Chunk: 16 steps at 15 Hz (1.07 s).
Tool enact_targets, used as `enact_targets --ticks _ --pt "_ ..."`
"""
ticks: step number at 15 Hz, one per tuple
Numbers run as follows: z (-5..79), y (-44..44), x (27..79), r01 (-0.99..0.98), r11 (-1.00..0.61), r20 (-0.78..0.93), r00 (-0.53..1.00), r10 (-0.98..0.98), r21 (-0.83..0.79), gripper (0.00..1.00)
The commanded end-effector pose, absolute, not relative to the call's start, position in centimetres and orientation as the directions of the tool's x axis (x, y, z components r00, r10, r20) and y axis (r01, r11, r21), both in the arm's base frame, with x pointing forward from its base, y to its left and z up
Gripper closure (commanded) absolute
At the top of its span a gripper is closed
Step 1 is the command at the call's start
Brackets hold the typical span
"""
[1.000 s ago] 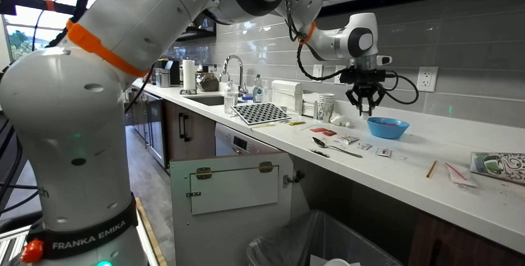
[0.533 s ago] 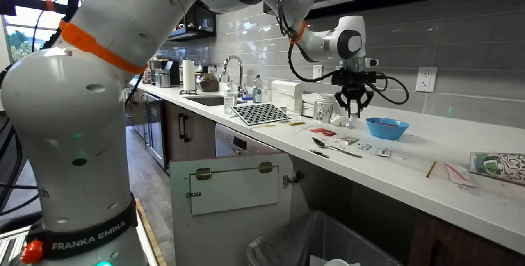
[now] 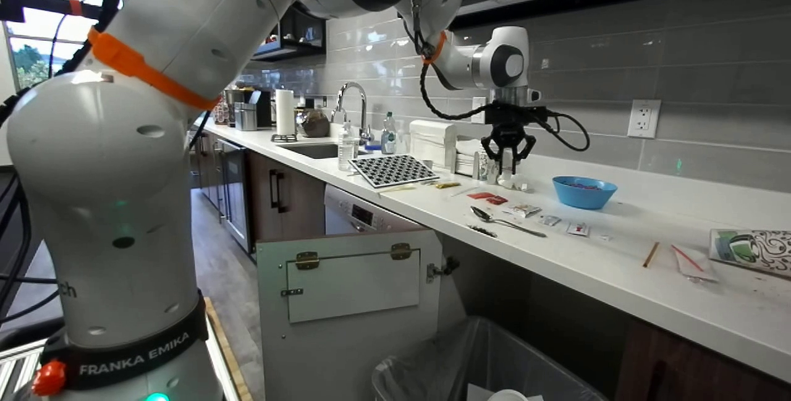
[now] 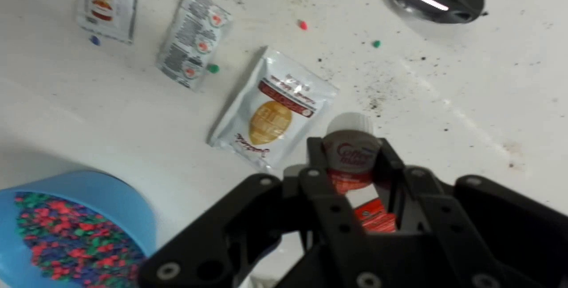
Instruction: Put the white cup into the spoon then pick up the spoon and drop the cap into the bin
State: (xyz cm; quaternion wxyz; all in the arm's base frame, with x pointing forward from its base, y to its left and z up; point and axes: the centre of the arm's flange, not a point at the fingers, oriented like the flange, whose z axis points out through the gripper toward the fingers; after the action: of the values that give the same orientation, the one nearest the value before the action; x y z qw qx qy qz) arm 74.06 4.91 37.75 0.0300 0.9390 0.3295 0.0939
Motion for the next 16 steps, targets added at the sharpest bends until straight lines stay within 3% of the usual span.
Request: enact_targets --ticks 1,7,16 --pt "36.3 8.1 73.3 0.655 -0.753 0.079 0.749 0.658 0.057 0.92" --pt "33.0 9.2 70.3 0.456 -0.888 -0.01 0.889 0.457 -0.055 0.92" --pt "32.9 7.1 67.1 0.075 -0.997 -0.019 0.997 0.075 0.005 0.92"
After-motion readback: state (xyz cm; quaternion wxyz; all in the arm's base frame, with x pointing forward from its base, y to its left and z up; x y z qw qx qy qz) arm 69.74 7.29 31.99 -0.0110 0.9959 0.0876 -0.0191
